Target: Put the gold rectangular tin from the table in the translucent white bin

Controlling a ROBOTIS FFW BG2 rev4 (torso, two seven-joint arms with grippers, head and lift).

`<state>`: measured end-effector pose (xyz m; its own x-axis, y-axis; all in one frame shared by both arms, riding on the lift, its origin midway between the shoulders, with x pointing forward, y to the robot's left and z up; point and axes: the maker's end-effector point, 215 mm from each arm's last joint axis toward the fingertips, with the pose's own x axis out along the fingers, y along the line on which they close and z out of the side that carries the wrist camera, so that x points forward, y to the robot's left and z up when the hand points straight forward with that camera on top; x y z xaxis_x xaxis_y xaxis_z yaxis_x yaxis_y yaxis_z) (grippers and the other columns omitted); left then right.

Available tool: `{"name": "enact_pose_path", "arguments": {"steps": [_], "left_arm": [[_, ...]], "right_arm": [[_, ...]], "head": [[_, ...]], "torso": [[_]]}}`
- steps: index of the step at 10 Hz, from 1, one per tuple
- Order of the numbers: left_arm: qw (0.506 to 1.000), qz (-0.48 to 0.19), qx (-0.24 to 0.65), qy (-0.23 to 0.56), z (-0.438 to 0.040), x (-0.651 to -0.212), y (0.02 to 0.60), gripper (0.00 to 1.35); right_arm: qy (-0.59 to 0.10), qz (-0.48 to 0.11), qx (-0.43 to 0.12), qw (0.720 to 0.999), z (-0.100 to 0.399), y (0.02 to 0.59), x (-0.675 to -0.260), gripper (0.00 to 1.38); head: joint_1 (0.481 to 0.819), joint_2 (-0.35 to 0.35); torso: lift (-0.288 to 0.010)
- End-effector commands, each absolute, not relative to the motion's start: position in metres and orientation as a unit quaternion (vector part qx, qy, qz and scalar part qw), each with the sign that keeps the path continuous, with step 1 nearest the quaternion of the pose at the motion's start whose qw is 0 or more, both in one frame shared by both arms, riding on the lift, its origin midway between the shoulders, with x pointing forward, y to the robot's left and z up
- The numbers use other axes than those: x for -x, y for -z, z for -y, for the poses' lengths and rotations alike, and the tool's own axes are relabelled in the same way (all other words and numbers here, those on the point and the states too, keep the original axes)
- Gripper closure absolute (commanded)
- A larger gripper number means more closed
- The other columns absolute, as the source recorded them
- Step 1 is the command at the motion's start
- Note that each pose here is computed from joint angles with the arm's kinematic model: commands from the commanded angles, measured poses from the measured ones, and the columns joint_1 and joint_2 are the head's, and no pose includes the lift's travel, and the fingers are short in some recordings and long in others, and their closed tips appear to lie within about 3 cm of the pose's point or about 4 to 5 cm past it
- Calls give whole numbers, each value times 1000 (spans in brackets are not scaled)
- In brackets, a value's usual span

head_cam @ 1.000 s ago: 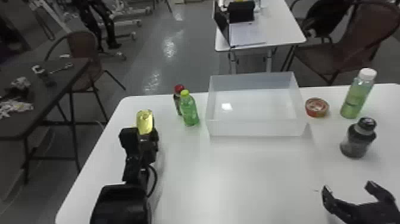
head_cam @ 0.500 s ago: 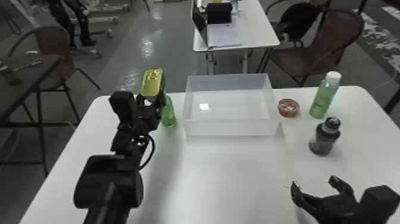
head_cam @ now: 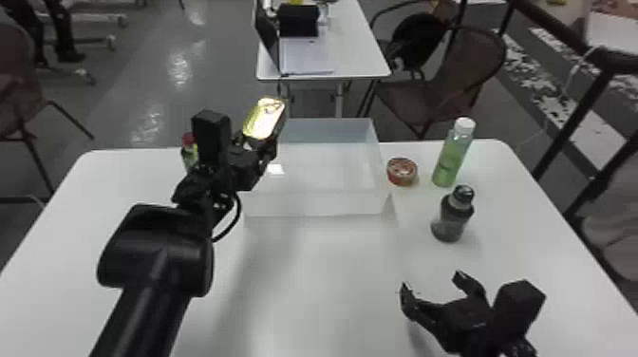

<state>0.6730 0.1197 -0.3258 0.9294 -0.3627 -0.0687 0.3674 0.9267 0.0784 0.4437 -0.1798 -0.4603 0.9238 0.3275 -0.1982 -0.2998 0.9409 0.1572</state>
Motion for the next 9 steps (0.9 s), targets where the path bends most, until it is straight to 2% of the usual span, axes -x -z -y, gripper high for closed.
{"name": "enact_pose_path", "arguments": {"steps": [1, 5, 6, 7, 8, 9], "left_arm": [[970, -58, -98, 214, -100, -686, 349, 828], [932, -129, -214, 261, -79, -691, 407, 825], [932, -133, -216, 259, -83, -689, 414, 667], [933, -130, -215, 257, -84, -687, 416, 377], [935, -125, -213, 256, -85, -688, 412, 228], [939, -105, -202, 260, -86, -688, 403, 148]], "right_arm": [[-160, -112, -62, 979, 180, 462, -444, 87], [-164, -114, -63, 978, 179, 465, -447, 87], [-164, -116, -65, 978, 178, 466, -446, 87], [-164, -118, -67, 977, 178, 468, -444, 87], [-164, -117, -68, 977, 178, 468, -443, 87], [-164, -117, -67, 977, 178, 467, -443, 87]], "head": [[695, -56], [695, -88], [695, -94], [695, -93], [695, -90], [695, -88]], "torso": [[-91], [-91], [-91], [-91], [-91], [-90]]}}
